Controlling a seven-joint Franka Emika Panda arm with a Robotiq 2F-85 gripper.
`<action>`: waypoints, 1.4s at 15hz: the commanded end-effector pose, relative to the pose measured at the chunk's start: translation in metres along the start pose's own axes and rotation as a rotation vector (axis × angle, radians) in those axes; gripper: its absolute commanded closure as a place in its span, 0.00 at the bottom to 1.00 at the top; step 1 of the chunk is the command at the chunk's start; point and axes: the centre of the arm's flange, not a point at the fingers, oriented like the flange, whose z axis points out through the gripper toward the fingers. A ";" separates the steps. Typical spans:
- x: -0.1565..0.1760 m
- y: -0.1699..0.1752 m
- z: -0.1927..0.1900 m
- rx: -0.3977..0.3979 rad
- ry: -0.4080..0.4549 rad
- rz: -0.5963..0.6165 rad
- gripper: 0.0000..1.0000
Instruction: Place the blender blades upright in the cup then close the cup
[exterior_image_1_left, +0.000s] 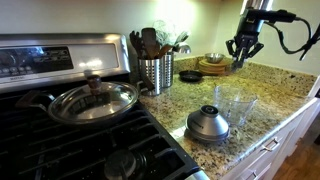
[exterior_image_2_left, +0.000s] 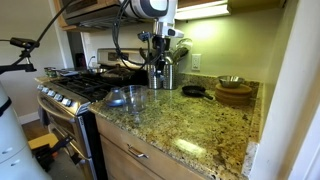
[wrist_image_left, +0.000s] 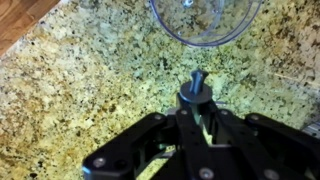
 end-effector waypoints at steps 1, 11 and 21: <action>0.000 0.016 0.036 0.045 -0.015 0.075 0.90; -0.015 0.040 0.105 0.157 -0.094 0.222 0.90; -0.026 0.055 0.142 0.192 -0.129 0.357 0.46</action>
